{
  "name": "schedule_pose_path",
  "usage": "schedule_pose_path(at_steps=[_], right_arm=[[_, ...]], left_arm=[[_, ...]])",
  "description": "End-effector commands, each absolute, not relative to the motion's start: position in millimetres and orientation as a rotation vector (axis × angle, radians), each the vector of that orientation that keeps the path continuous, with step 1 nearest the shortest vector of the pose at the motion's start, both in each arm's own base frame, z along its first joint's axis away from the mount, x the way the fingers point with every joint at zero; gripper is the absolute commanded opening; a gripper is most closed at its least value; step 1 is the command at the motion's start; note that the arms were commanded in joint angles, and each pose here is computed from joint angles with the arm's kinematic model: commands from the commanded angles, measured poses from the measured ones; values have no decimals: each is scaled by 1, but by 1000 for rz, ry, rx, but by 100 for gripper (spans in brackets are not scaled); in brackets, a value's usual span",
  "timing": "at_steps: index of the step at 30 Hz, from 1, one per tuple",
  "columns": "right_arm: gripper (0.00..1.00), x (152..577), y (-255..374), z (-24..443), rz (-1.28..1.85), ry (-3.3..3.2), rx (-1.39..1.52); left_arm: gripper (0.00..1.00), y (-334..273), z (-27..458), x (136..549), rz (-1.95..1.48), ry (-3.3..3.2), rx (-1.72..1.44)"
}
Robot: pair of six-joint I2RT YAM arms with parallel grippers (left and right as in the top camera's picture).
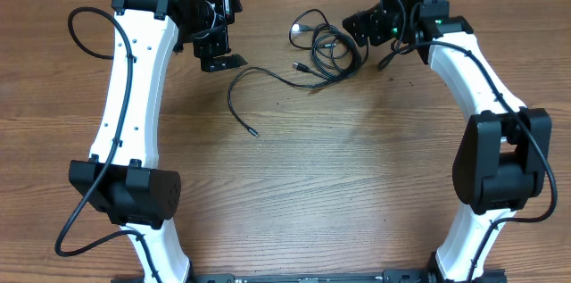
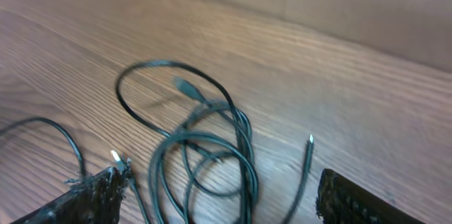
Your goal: Untangle cables
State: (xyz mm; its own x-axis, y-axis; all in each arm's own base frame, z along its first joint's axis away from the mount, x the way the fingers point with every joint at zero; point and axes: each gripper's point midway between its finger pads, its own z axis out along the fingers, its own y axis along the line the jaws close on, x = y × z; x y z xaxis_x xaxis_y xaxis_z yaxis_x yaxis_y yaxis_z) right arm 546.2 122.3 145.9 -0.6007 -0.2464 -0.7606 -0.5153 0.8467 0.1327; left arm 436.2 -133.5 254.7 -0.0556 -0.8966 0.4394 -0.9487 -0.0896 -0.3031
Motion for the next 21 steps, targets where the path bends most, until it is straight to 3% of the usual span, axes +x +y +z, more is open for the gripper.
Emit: schedule_pose_path(at_steps=[1, 11, 18, 21], right_arm=[[84, 540, 117, 106, 415, 2343, -530], [80, 515, 135, 48, 568, 2498, -547], [55, 499, 133, -1, 606, 2630, -518], [52, 498, 133, -6, 608, 2639, -516]], left_arm=[[99, -130, 266, 434, 867, -2084, 2087], [100, -131, 266, 434, 867, -2085, 2087], [100, -131, 266, 434, 867, -2085, 2087], [100, -131, 266, 434, 867, -2085, 2087]])
